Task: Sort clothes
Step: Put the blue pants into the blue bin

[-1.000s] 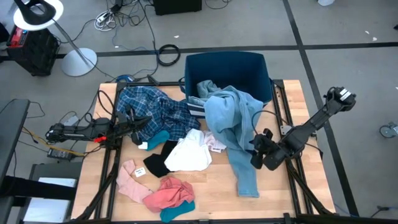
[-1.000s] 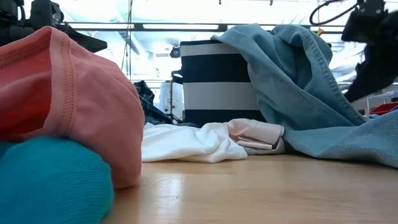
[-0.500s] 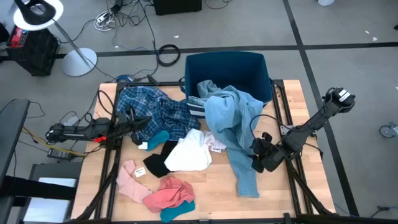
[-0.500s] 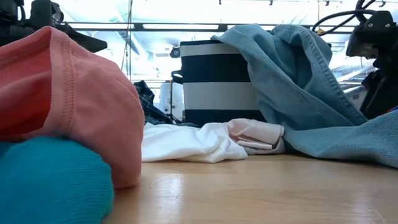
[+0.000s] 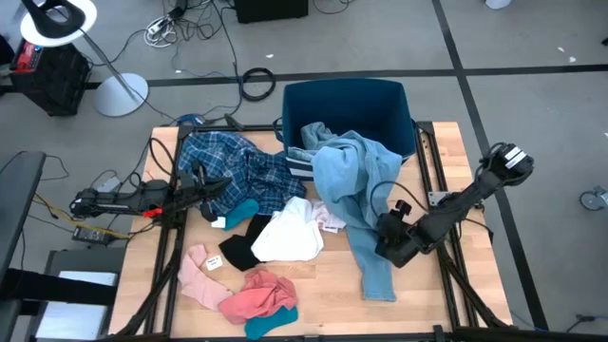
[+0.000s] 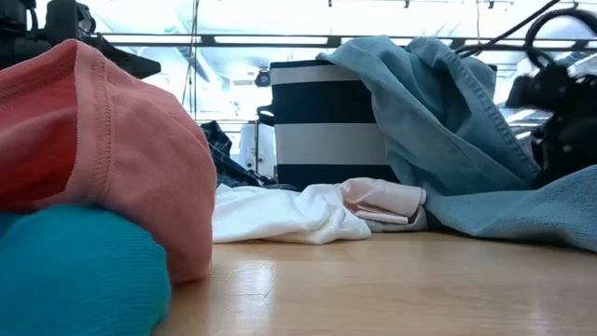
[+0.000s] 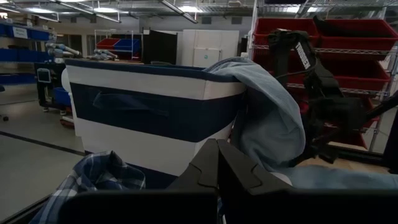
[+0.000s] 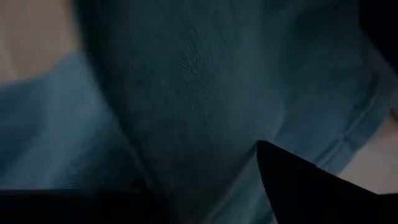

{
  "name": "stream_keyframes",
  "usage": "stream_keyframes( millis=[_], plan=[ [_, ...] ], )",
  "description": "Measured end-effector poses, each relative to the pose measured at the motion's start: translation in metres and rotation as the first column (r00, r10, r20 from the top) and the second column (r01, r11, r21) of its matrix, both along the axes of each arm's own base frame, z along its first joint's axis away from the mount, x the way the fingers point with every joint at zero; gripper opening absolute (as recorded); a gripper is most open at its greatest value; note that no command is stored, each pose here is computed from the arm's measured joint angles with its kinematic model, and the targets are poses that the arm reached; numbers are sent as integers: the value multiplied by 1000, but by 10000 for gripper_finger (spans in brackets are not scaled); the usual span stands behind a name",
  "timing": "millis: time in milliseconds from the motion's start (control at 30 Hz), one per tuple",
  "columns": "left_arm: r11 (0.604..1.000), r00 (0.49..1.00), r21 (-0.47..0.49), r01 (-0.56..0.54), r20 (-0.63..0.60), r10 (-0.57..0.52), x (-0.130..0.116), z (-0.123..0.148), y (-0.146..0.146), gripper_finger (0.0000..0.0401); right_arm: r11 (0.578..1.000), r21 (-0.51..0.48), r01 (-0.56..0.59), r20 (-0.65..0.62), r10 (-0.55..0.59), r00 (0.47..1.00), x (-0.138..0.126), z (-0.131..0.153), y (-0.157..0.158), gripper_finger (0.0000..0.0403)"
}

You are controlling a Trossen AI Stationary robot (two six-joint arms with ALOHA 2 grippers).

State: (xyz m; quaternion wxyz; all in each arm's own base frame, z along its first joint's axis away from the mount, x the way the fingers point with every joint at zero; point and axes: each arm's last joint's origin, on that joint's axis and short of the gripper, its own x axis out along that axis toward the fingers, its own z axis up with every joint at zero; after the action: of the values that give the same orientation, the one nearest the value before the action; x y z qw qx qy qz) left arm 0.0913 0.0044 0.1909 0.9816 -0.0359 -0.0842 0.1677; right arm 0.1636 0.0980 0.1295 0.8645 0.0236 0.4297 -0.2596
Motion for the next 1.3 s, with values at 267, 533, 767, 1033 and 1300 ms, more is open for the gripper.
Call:
stream_keyframes(
  millis=[267,533,767,1033,1300],
  plan=[
    [1000,1000,0,0,0,0,0,0,0,6,999,42,33,-48,-31,998,7,-2,-5,42],
    [1000,1000,0,0,0,0,0,0,0,6,992,116,52,2,-52,999,9,25,-5,8],
    [1000,1000,0,0,0,0,0,0,0,6,993,107,53,-18,-52,999,12,95,-3,7],
    [1000,1000,0,0,0,0,0,0,0,6,997,79,27,26,-29,999,11,186,-4,7],
    [1000,1000,0,0,0,0,0,0,0,6,997,-62,-54,218,66,974,12,265,-15,6]
  ],
)
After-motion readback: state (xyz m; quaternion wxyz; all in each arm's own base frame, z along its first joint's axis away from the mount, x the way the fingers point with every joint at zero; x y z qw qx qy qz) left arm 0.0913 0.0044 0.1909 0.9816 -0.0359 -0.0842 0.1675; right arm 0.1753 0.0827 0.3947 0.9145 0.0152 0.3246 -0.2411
